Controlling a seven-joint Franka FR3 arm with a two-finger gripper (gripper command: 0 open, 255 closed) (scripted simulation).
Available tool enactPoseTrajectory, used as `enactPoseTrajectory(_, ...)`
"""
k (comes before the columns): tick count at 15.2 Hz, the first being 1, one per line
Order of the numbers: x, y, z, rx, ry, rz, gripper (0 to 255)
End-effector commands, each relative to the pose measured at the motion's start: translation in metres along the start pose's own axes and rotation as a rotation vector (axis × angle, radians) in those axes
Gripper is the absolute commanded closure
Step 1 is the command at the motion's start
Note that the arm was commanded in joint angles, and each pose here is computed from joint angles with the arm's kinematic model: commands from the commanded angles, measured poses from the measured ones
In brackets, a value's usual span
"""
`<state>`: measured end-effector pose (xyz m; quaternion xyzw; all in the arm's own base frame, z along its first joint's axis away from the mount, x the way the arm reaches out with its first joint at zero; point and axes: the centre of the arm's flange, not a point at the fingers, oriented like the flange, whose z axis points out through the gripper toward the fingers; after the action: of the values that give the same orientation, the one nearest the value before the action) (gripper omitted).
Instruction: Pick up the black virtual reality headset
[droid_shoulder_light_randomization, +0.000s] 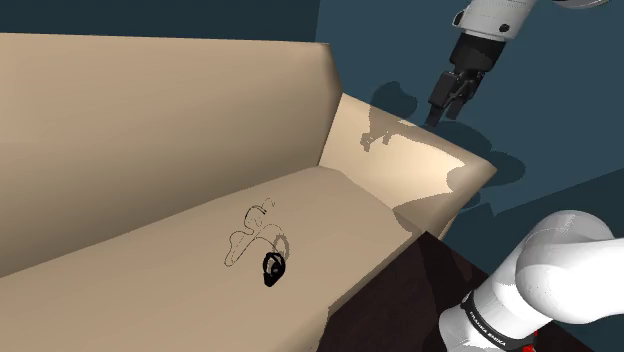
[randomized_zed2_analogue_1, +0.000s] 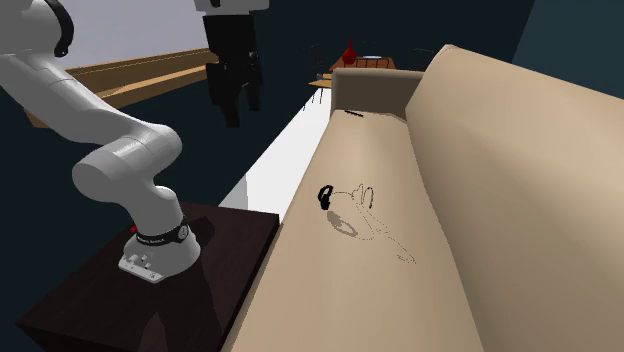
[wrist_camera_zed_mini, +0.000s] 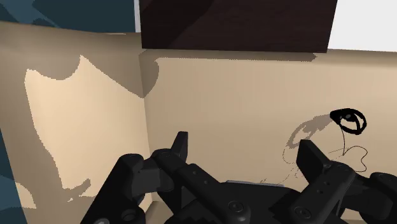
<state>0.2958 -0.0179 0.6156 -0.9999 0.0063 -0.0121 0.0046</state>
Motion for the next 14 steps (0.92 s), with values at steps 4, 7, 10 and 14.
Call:
enactPoseTrajectory(4, 0.005, -0.026, 0.029, 0.004, 0.016, -0.001, 0)
enactPoseTrajectory(7, 0.01, -0.052, 0.057, 0.008, 0.032, -0.002, 0)
enactPoseTrajectory(10, 0.016, -0.077, 0.086, 0.011, 0.048, -0.003, 0)
enactPoseTrajectory(14, 0.024, -0.112, 0.123, 0.016, 0.069, -0.004, 0)
